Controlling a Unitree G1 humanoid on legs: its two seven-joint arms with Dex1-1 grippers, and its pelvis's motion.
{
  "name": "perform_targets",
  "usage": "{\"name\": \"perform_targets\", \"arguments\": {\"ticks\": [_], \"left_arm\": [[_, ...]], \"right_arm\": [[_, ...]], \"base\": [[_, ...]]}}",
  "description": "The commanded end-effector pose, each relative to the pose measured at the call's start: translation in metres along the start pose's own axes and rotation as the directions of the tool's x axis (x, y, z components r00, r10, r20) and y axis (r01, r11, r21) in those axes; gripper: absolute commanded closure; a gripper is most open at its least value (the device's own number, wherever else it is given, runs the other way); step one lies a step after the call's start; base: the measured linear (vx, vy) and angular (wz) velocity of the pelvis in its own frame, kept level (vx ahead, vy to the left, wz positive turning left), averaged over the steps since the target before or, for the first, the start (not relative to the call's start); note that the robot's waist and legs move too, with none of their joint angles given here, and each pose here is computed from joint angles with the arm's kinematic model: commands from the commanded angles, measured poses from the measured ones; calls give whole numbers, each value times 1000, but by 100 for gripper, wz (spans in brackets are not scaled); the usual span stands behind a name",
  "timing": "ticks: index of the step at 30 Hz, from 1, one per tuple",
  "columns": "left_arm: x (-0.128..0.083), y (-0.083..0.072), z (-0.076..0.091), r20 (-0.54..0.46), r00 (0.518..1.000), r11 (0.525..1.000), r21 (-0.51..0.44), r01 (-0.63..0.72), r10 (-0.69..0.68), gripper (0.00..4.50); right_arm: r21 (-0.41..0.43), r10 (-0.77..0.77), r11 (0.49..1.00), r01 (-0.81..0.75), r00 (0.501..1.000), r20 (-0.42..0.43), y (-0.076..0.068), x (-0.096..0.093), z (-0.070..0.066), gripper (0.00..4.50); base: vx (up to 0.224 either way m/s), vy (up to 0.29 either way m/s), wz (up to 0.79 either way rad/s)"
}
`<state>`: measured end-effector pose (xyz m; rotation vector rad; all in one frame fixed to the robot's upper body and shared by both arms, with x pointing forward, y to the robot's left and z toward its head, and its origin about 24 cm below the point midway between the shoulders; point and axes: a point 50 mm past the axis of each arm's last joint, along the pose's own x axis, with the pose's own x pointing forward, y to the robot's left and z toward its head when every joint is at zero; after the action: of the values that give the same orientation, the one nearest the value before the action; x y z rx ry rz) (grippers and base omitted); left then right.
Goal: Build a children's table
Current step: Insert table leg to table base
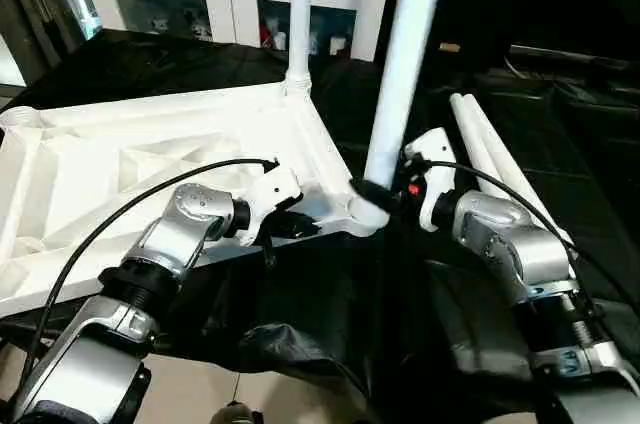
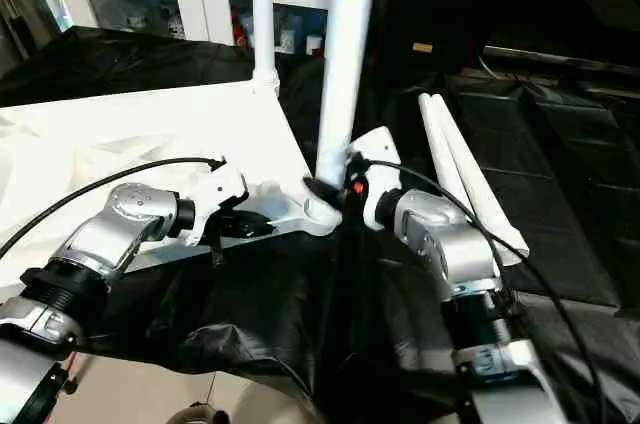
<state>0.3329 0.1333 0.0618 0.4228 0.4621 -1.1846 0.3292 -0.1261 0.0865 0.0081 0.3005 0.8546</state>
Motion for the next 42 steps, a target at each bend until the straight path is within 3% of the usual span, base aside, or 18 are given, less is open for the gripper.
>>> {"name": "perform_targets", "arguments": {"ticks": [1, 18, 26, 32, 42], "left_arm": [[-1, -3, -13, -69, 997, 1000, -10, 19, -20, 450], [-4, -7, -8, -38, 997, 997, 1, 74, -74, 450], [-5, -6, -7, -30, 998, 998, 2, 60, -60, 450], [-6, -3, -7, -26, 999, 999, 1, 36, -36, 450], [-6, -1, -6, -22, 1000, 1000, 3, 19, -19, 450]], "right_arm": [[-15, -6, 1000, 6, 1000, -5, -4, 0, 5, 261], [41, 30, 999, -27, 997, -70, -8, 15, -6, 261], [105, 22, 994, -16, 998, -53, -12, 13, -16, 261], [213, -43, 976, 43, 999, -5, -14, 4, -41, 261], [254, -87, 964, 77, 996, 27, -6, 0, -63, 261]], "base": [[0, 0, 0], [0, 0, 0], [0, 0, 0], [0, 0, 0], [0, 0, 0]]}}
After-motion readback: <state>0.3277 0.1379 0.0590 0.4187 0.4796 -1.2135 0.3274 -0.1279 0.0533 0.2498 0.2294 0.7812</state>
